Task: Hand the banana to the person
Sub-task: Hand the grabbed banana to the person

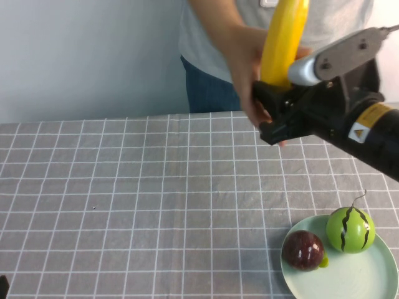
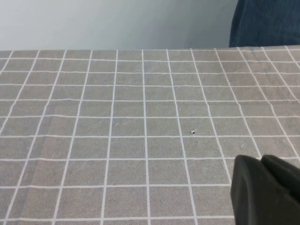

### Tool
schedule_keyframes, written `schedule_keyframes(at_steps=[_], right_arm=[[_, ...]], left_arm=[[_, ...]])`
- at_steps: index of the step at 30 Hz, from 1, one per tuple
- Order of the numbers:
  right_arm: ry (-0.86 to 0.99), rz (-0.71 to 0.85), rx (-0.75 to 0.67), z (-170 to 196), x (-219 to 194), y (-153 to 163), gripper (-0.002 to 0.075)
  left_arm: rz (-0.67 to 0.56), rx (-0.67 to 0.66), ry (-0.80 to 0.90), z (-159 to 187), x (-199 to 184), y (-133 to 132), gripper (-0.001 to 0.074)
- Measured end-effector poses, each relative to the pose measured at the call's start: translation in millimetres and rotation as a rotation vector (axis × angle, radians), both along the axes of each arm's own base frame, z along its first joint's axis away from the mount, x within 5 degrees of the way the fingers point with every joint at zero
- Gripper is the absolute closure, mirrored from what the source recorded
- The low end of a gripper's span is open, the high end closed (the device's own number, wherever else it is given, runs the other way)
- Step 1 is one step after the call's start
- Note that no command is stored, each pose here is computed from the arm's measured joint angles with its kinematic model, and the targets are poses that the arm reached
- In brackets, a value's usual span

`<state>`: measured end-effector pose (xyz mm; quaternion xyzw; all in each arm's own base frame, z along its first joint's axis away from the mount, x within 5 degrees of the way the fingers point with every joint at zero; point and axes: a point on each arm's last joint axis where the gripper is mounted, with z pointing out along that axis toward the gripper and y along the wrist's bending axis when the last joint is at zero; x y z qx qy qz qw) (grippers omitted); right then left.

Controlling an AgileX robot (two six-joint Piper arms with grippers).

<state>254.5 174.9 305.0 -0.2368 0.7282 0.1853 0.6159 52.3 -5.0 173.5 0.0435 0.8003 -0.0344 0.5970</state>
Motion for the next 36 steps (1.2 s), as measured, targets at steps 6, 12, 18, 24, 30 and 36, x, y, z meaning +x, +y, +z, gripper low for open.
schedule_keyframes(at_steps=[6, 12, 18, 24, 30, 36], right_arm=[[0.018, 0.006, -0.03, -10, 8, 7, 0.0727], [0.003, 0.011, -0.026, -10, 9, 8, 0.0725], [-0.04, 0.023, -0.01, 8, 6, 9, 0.0638], [0.015, 0.018, -0.016, 6, 2, 9, 0.0324], [0.115, 0.012, -0.079, -12, 1, 7, 0.0197], [0.135, 0.012, -0.093, -1, -10, -1, 0.023]], left_arm=[[0.0, 0.0, 0.0, 0, 0, 0, 0.074], [0.0, 0.0, 0.0, 0, 0, 0, 0.074], [0.0, 0.0, 0.0, 0, 0, 0, 0.074], [0.0, 0.0, 0.0, 0, 0, 0, 0.074], [0.0, 0.0, 0.0, 0, 0, 0, 0.074], [0.0, 0.0, 0.0, 0, 0, 0, 0.074]])
